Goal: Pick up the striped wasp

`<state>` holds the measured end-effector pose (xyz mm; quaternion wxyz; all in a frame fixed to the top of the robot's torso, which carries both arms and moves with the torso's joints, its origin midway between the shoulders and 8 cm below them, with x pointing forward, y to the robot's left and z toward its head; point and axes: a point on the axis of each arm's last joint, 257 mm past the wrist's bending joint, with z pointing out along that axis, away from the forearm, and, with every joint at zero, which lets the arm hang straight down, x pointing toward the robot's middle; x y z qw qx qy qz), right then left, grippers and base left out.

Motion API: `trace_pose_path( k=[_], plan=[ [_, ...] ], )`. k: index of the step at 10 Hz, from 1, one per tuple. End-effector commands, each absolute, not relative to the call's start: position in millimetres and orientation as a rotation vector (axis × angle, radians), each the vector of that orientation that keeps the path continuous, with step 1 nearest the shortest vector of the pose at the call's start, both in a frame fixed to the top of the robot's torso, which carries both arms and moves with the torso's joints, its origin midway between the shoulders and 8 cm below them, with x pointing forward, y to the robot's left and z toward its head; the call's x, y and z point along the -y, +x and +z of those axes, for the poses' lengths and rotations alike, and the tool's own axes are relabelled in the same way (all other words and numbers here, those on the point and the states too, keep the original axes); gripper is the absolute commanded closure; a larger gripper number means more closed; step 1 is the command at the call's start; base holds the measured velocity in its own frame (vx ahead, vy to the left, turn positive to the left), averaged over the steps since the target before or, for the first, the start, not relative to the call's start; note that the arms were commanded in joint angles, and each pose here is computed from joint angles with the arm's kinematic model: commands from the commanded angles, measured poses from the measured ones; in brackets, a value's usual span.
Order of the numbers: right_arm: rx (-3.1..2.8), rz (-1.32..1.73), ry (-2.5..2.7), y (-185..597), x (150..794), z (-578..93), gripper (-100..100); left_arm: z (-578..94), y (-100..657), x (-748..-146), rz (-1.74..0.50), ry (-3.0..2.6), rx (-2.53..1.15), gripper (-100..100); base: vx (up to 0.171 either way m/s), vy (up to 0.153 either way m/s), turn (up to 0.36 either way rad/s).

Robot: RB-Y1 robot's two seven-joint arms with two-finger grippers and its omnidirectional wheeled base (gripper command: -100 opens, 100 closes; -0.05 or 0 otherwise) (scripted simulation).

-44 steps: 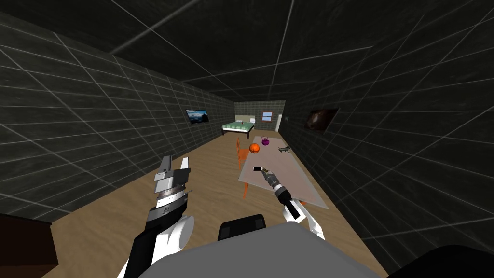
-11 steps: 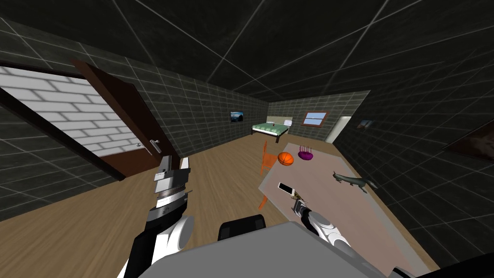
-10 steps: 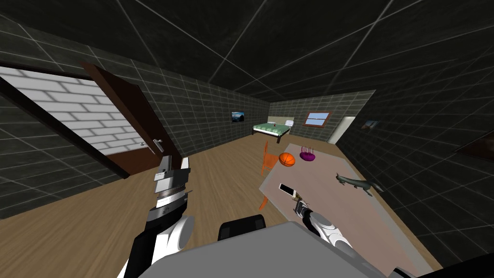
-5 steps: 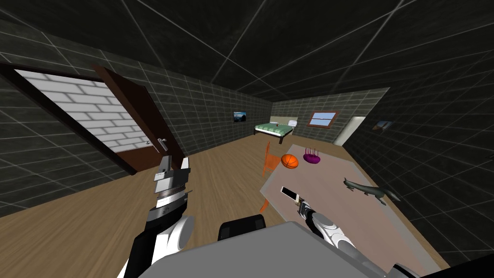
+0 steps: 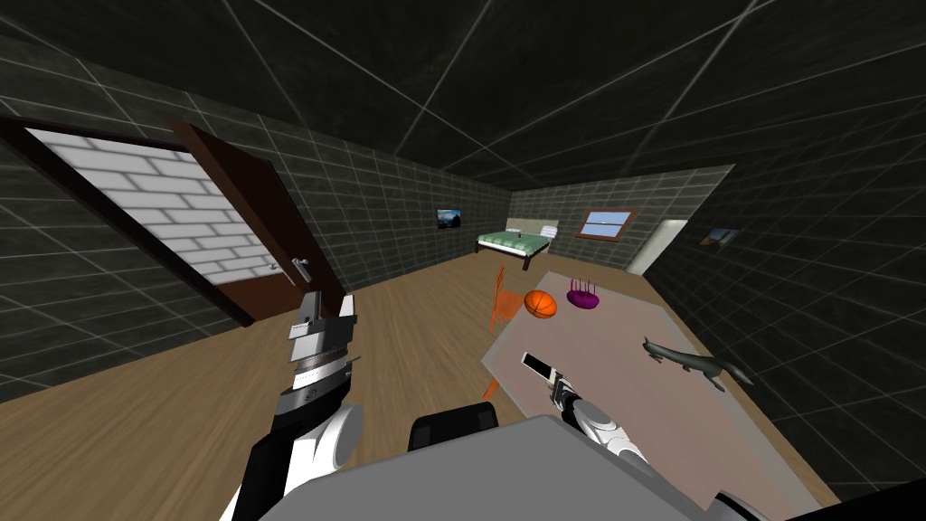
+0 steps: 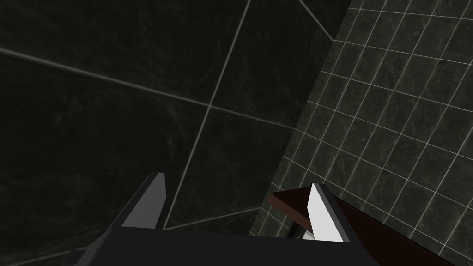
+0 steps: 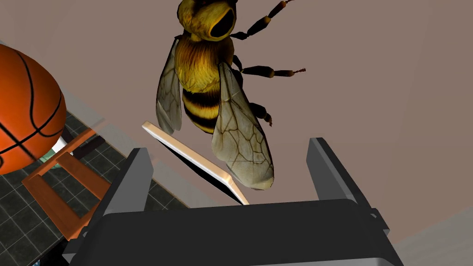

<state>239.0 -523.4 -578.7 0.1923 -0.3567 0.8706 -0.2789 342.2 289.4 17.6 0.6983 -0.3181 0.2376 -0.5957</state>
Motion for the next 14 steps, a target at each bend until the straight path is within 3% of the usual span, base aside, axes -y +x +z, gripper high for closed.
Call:
trace_pose_path(
  k=[1, 2, 6, 7, 8, 14],
  plan=[
    [-2.444, -0.783, -1.001, 239.0, 523.4, -578.7, -100, 17.6, 342.2, -289.4, -1.328, -0.709, -0.53, 0, 0.0, -0.019, 0.003],
    [-2.443, -0.783, -1.002, 239.1, 523.4, -578.8, 100, 17.6, 342.2, -289.4, -1.328, -0.709, -0.529, 0, 0.0, 0.0, 0.0],
    [-2.442, -0.786, -1.004, 239.6, 524.2, -578.3, 100, 17.6, 342.2, -289.4, -1.328, -0.709, -0.529, 0, 0.0, 0.0, 0.0],
    [-2.442, -0.786, -1.004, 239.6, 524.2, -578.3, 0, 17.6, 342.2, -289.4, -1.328, -0.709, -0.529, 0, 0.0, 0.0, 0.0],
    [-2.442, -0.78, -1.006, 236.7, 536.8, -572.8, 100, 17.6, 342.2, -289.4, -1.328, -0.709, -0.529, 0, -0.012, 0.087, -0.009],
    [-2.441, -0.778, -1.011, 234.8, 547.2, -568.2, 100, 17.6, 342.2, -289.4, -1.328, -0.709, -0.529, 0, -0.007, 0.053, -0.011]
  ],
)
